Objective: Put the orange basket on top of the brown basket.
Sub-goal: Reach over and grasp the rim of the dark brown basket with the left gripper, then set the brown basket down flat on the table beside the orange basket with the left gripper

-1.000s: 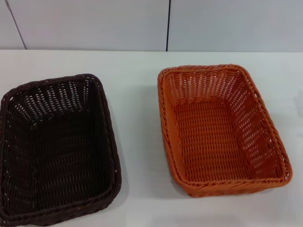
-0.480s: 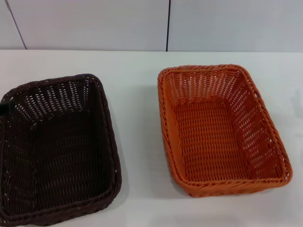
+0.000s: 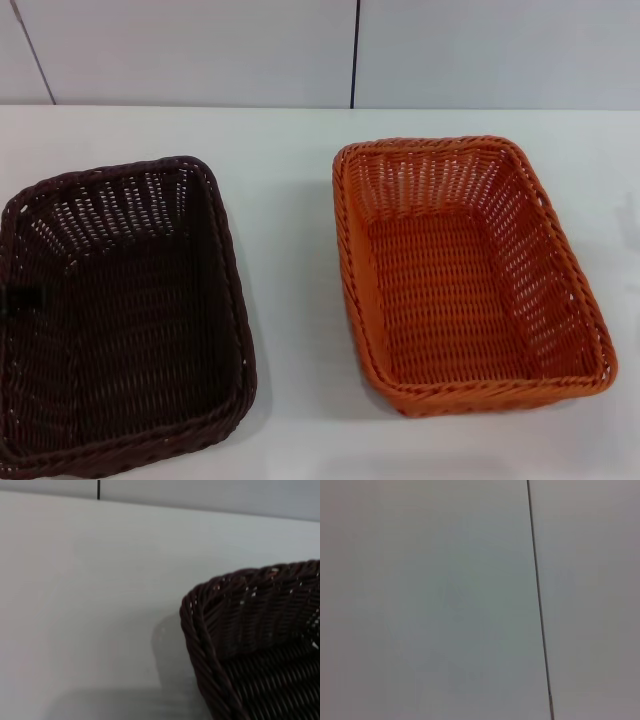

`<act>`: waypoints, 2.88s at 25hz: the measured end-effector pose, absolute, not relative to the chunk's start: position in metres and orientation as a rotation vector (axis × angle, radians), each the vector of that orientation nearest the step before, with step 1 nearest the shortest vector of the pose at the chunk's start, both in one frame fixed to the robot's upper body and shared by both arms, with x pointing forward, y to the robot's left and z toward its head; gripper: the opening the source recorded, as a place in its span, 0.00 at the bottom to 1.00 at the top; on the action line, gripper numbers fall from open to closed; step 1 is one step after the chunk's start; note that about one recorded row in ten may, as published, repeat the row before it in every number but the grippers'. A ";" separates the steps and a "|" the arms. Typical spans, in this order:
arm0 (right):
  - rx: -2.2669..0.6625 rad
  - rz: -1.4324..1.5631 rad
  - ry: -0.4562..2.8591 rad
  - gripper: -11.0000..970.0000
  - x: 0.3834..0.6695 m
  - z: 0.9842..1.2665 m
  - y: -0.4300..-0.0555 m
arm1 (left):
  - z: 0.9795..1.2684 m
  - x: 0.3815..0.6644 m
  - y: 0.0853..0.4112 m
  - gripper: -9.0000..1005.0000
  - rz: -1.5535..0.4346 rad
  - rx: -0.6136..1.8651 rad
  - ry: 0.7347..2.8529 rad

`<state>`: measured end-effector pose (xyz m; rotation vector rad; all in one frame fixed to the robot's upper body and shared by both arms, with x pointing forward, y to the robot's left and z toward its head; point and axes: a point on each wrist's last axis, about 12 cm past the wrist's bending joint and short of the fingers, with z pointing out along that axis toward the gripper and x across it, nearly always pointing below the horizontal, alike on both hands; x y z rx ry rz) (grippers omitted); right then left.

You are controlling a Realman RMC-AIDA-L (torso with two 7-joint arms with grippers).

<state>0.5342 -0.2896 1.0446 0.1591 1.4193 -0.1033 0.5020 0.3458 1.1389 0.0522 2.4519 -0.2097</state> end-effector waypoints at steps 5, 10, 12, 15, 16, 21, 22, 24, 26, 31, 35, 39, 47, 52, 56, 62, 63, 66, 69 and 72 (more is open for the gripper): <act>0.159 -0.103 1.419 0.81 0.534 1.045 -0.290 | 1.136 0.506 0.341 0.70 -0.230 0.075 2.481; 0.159 -0.103 1.419 0.81 0.534 1.045 -0.290 | 1.131 0.512 0.335 0.69 -0.247 0.109 2.522; 0.158 -0.102 1.418 0.82 0.535 1.045 -0.289 | 1.129 0.512 0.334 0.69 -0.242 0.116 2.539; 0.158 -0.102 1.418 0.82 0.535 1.045 -0.289 | 1.128 0.513 0.334 0.68 -0.229 0.127 2.550; 0.159 -0.101 1.417 0.82 0.535 1.045 -0.289 | 1.128 0.513 0.334 0.68 -0.229 0.127 2.550; 0.160 -0.097 1.413 0.82 0.536 1.046 -0.288 | 1.136 0.515 0.332 0.60 -0.193 0.247 2.542; 0.160 -0.097 1.413 0.82 0.536 1.046 -0.288 | 1.136 0.515 0.332 0.58 -0.193 0.247 2.542; 0.161 -0.097 1.409 0.82 0.535 1.047 -0.288 | 1.137 0.515 0.331 0.53 -0.193 0.265 2.537; 0.162 -0.097 1.405 0.81 0.535 1.047 -0.288 | 1.137 0.516 0.330 0.48 -0.191 0.304 2.529; 0.163 -0.095 1.403 0.81 0.535 1.048 -0.288 | 1.140 0.518 0.328 0.38 -0.177 0.385 2.510; 0.164 -0.092 1.399 0.81 0.536 1.049 -0.287 | 1.146 0.521 0.332 0.31 -0.149 0.501 2.480; 0.165 -0.090 1.396 0.81 0.536 1.049 -0.286 | 1.166 0.533 0.340 0.31 -0.138 0.761 2.365; 0.174 -0.084 1.393 0.82 0.533 1.049 -0.286 | 1.185 0.563 0.343 0.29 -0.116 1.154 2.178; 0.181 -0.088 1.389 0.81 0.528 1.048 -0.287 | 1.192 0.583 0.326 0.28 -0.124 1.434 2.030; 0.179 -0.085 1.389 0.81 0.527 1.047 -0.286 | 1.195 0.599 0.293 0.28 -0.147 1.640 1.874; 0.179 -0.084 1.389 0.82 0.527 1.047 -0.286 | 1.188 0.613 0.257 0.28 -0.139 1.785 1.744; 0.178 -0.084 1.389 0.82 0.527 1.047 -0.286 | 1.188 0.613 0.257 0.28 -0.139 1.785 1.744; 0.177 -0.082 1.387 0.82 0.528 1.048 -0.285 | 1.188 0.616 0.251 0.27 -0.120 1.799 1.715; 0.176 -0.080 1.386 0.81 0.529 1.049 -0.284 | 1.188 0.622 0.231 0.27 -0.110 1.797 1.634; 0.173 -0.079 1.389 0.81 0.530 1.049 -0.285 | 1.187 0.622 0.226 0.27 -0.125 1.789 1.616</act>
